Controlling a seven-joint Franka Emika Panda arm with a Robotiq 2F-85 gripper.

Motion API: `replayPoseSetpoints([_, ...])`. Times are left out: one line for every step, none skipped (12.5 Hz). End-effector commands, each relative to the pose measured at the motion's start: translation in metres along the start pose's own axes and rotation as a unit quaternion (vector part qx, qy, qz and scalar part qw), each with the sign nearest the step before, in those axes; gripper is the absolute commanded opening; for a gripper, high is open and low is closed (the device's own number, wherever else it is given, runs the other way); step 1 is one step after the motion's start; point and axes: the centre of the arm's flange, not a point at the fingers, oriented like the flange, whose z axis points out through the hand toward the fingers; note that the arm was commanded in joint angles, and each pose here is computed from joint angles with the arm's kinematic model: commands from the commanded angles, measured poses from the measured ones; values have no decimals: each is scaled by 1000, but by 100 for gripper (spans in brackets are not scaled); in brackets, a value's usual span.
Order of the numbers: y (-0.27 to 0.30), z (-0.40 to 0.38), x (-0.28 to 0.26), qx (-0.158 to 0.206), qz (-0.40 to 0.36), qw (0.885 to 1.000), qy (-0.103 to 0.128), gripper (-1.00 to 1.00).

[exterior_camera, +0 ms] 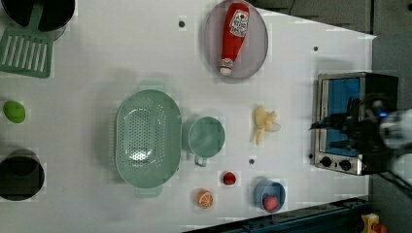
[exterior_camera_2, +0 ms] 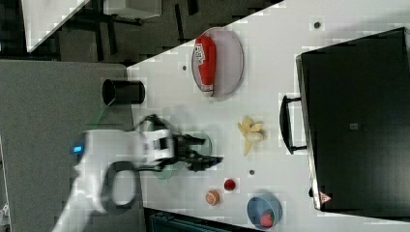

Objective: Pick Banana and place it in mug.

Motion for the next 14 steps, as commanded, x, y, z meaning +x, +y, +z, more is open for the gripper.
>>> replayPoseSetpoints([-12,32,7,19,-152,988,31,100])
replayPoseSetpoints([-13,51,9,17,-187,982,30,100])
replayPoseSetpoints([-14,70,10,14,-223,974,28,100])
replayPoseSetpoints([-15,88,12,12,-252,967,27,100])
replayPoseSetpoints([-16,106,14,10,-274,961,26,100])
replayPoseSetpoints([-18,122,16,10,-283,959,28,100])
replayPoseSetpoints([-20,137,18,10,-284,958,32,100])
replayPoseSetpoints([-22,151,20,11,-284,958,37,100])
replayPoseSetpoints([-23,164,20,11,-286,957,40,100])
replayPoseSetpoints([-24,176,19,10,-286,957,39,100])
replayPoseSetpoints([-24,185,18,9,-288,957,34,100])
replayPoseSetpoints([-25,193,17,8,-288,957,32,100])
replayPoseSetpoints([-26,200,15,7,-290,957,28,100])
replayPoseSetpoints([-30,202,15,9,-292,956,32,93])
